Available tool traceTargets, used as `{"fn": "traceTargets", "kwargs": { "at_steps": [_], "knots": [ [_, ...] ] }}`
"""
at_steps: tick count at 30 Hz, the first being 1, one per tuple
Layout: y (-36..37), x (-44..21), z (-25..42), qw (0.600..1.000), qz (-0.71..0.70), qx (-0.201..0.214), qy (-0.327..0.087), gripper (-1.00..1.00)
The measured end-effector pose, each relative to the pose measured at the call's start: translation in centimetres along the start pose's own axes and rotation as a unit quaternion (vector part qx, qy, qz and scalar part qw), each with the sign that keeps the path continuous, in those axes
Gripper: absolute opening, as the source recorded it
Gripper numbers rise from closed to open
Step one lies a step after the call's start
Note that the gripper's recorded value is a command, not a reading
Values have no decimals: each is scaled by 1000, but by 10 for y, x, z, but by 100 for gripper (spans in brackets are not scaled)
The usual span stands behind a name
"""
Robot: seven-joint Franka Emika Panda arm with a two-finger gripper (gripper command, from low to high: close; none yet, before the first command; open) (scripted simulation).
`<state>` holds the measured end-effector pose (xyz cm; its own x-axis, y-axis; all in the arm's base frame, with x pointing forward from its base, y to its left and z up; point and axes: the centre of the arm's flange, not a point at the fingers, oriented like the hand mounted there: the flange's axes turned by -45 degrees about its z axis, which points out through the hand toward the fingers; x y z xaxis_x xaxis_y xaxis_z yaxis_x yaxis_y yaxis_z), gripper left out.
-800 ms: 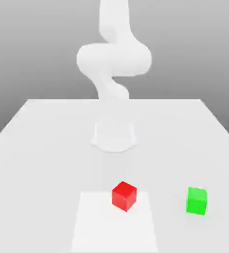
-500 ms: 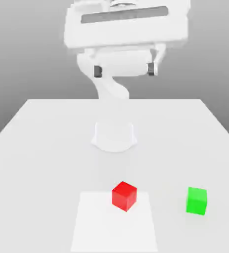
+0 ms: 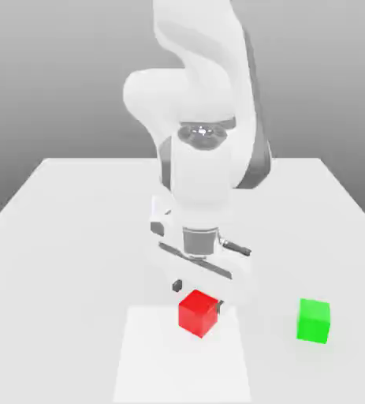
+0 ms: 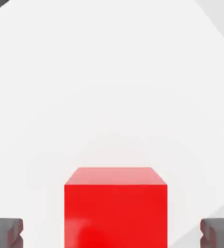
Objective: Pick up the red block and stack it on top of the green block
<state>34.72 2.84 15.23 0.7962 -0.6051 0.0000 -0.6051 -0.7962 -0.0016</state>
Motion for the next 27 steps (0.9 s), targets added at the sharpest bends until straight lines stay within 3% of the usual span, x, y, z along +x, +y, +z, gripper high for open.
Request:
{"fn": "traceTargets", "kwargs": {
  "at_steps": [1, 8, 15, 20, 27],
  "knots": [
    [1, -1, 6, 1000, 0, 0, 0, -100],
    [0, -1, 6, 1000, 0, 0, 1, -100],
    [-1, -1, -48, 1000, -2, -1, 1, -100],
    [-75, -44, -71, 988, -157, -1, 0, -100],
    [-166, -135, -79, 931, -366, -1, 1, -100]
  ]
}}
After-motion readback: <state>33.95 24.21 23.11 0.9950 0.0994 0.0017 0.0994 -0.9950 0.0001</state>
